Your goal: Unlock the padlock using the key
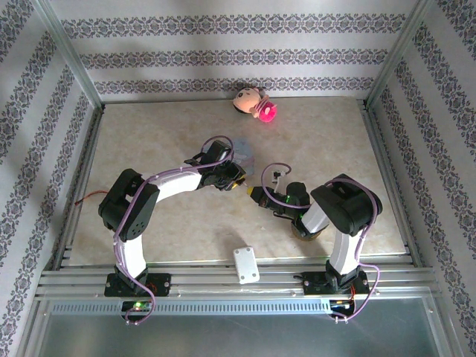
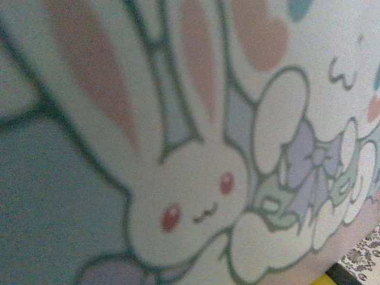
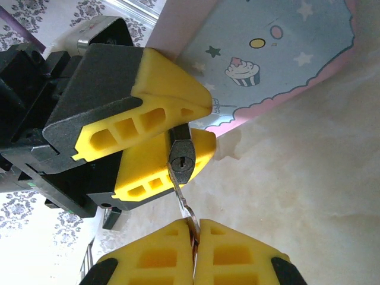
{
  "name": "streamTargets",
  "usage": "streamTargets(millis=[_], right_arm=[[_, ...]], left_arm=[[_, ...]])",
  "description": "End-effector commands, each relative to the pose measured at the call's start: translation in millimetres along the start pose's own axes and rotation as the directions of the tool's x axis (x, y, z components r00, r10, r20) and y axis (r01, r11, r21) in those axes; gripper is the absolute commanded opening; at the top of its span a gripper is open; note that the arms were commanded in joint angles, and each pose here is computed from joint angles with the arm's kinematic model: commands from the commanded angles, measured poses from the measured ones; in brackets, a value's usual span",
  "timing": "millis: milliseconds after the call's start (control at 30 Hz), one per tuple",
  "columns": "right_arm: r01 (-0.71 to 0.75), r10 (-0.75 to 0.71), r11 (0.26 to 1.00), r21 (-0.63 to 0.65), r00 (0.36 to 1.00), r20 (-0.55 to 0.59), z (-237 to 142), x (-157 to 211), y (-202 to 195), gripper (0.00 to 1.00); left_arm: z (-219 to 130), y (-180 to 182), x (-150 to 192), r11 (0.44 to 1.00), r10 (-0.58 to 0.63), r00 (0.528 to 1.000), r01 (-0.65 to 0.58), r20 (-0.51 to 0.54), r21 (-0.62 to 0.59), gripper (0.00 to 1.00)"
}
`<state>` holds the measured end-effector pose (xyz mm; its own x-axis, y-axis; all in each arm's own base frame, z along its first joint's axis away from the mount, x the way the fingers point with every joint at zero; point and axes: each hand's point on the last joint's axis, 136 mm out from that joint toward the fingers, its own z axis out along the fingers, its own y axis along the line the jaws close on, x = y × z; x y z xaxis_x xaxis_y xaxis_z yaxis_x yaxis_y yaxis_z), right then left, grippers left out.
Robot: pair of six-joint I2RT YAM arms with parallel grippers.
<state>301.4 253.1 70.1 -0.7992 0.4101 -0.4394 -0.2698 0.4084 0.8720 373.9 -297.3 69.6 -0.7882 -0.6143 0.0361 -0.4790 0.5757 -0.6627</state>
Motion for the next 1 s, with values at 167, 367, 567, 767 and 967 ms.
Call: streamTargets(millis=[167, 367, 567, 767, 967], right_arm=[[0.037, -0.037, 0.999, -0.004, 0.999, -0.006, 1.4, 1.1, 3.0, 0.00], [0.040, -0.040, 0.999, -0.014, 0.999, -0.001, 6.7, -1.9, 4.8, 0.00], [0.048, -0.048, 0.998, -0.027, 0.999, 0.009, 9.8, -6.4, 10.3, 0.00], [0.037, -0.037, 0.999, -0.016, 0.999, 0.007, 11.8, -5.6, 5.7, 0.00], [0.027, -0.027, 1.000, 0.008, 1.000, 0.006, 10.6, -2.0, -3.3, 0.00]], left_arm=[[-6.2, -23.4, -0.5, 0.997, -0.022, 1.000, 0.024, -0.021, 0.075, 0.03], [-5.3, -23.0, -0.4, 0.997, -0.022, 1.000, 0.023, -0.022, 0.074, 0.03], [-3.2, -23.0, 0.9, 0.997, -0.022, 0.999, 0.025, -0.032, 0.076, 0.03], [-3.7, -24.1, 1.5, 0.996, -0.022, 0.999, 0.025, -0.035, 0.082, 0.03], [-5.7, -25.7, 1.3, 0.996, -0.020, 0.999, 0.023, -0.033, 0.088, 0.03]])
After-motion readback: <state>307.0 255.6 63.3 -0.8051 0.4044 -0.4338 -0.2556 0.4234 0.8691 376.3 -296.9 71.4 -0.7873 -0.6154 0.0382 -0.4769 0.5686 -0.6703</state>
